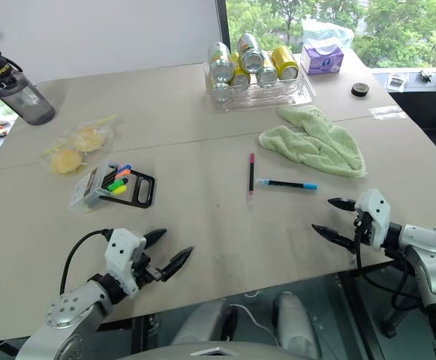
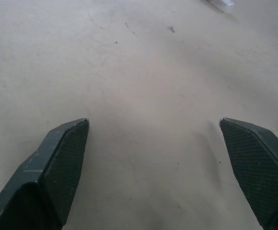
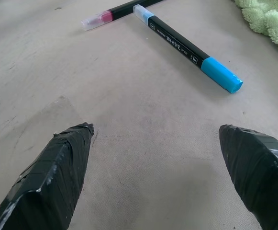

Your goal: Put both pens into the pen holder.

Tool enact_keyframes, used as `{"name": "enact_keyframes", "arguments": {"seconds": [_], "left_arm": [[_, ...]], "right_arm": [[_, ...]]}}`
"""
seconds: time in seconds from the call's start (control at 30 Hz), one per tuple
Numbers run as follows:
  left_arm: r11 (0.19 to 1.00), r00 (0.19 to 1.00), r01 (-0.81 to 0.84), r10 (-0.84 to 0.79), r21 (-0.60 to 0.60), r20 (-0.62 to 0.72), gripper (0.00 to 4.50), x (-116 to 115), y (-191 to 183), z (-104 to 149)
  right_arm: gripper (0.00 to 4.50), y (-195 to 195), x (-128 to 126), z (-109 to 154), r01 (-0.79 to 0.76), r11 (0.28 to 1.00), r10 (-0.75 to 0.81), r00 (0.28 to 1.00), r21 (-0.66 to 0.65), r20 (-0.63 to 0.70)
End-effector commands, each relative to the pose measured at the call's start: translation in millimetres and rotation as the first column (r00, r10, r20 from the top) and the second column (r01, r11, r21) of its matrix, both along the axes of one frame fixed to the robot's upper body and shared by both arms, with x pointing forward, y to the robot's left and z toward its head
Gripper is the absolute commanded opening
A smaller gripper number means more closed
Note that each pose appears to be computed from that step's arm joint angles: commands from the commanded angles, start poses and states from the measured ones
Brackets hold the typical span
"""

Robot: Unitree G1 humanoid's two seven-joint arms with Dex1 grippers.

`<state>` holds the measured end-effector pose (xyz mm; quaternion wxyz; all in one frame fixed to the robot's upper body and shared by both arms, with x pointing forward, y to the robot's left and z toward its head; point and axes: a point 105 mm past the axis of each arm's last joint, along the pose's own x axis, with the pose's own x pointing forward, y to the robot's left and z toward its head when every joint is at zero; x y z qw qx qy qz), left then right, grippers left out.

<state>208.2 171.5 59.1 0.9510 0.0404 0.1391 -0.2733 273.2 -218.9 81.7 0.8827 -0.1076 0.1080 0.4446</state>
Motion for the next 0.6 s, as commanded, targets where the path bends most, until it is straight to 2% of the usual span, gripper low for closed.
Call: {"name": "enact_keyframes", "arguments": {"seconds": [0.03,0.13,0.6], "left_arm": [[1.0,1.0,0.006,-0.006,0.016,0.009,4.5,-3,0,5],[1.0,1.0,0.011,-0.011,0.016,0.02,4.5,-2,-3,8],[1.0,1.0,0.022,-0.022,0.016,0.019,4.5,-2,-6,9]], "right_arm": [[4.47,-11,4,15,-0.013,1.0,0.013,0.999,-0.004,0.031],[4.47,-14,5,19,-0.044,0.999,0.044,0.999,-0.015,0.018],[4.47,-15,2,9,-0.042,0.999,0.042,0.999,-0.002,0.006]]}}
